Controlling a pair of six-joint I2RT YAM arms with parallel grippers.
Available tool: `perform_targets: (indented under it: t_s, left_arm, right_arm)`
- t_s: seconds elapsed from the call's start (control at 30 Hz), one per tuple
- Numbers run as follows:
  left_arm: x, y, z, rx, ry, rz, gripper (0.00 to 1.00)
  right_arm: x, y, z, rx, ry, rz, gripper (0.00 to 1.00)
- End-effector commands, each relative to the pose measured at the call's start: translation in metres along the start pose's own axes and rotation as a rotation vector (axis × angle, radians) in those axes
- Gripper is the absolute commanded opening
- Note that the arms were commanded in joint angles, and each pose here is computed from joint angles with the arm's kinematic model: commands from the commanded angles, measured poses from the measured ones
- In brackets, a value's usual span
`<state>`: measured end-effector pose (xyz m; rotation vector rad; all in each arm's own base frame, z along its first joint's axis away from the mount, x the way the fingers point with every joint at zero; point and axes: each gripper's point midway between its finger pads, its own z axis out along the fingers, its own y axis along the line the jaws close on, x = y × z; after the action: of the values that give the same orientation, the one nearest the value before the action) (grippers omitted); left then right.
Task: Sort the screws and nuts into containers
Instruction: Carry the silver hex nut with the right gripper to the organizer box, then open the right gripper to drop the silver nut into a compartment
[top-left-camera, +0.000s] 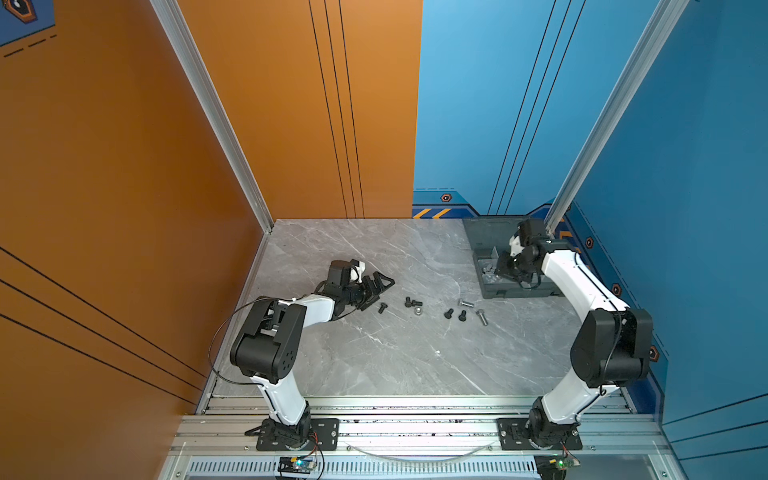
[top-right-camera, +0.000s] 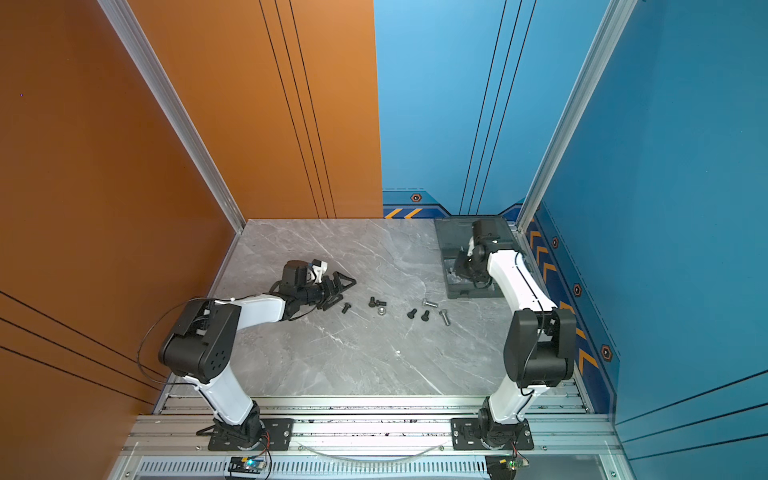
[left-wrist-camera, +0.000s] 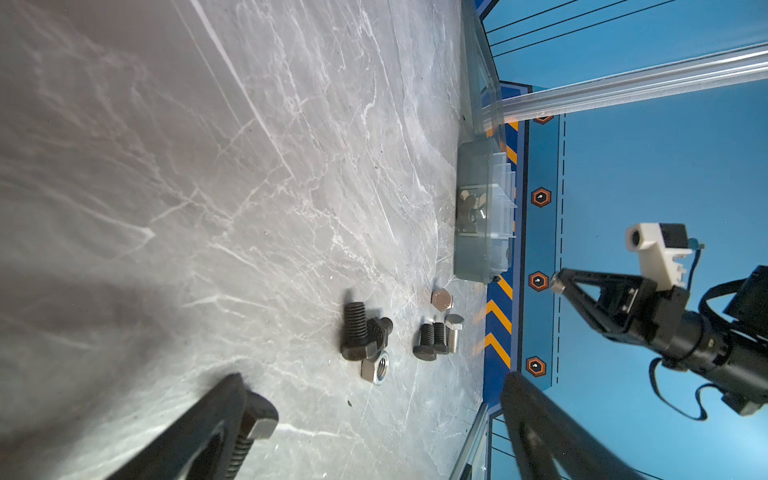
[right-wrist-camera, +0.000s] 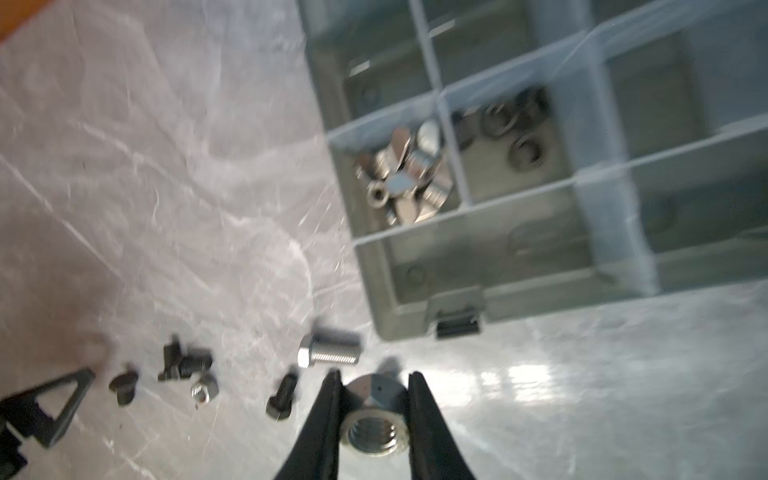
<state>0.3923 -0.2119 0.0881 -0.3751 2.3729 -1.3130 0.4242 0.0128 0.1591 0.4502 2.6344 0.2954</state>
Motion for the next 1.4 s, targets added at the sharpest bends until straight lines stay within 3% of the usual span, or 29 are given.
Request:
perform_targets:
  t_s: [0.0,0.33,0.83,0.93,1.17,1.37]
  left_arm:
    - [-0.002,-0.009,0.000,0.020,0.001,0.023,0.98]
    - [-0.003,-0.010,-0.002,0.020,-0.011,0.026,0.98]
    - [-0.005,-0.012,-0.004,0.019,-0.024,0.025,0.98]
    - [-0.004,-0.012,-0.004,0.019,-0.023,0.026,0.98]
    - [-0.004,-0.010,-0.004,0.016,-0.022,0.027,0.98]
    - [-0.004,-0.010,-0.006,0.015,-0.026,0.028,0.98]
  right_arm:
    - [-0.024,-0.037,0.006,0.075,0.002,0.035,0.00]
    - [-0.091,-0.121,0.034,0.232,-0.049,0.178,0.00]
    - [-0.093,-0.138,0.077,0.233,0.007,0.210,0.00]
    - [-0.092,-0.137,0.079,0.227,0.014,0.211,0.11]
    - [-0.094,-0.133,0.087,0.214,0.030,0.210,0.14]
    - [-0.094,-0.130,0.088,0.208,0.036,0.207,0.35]
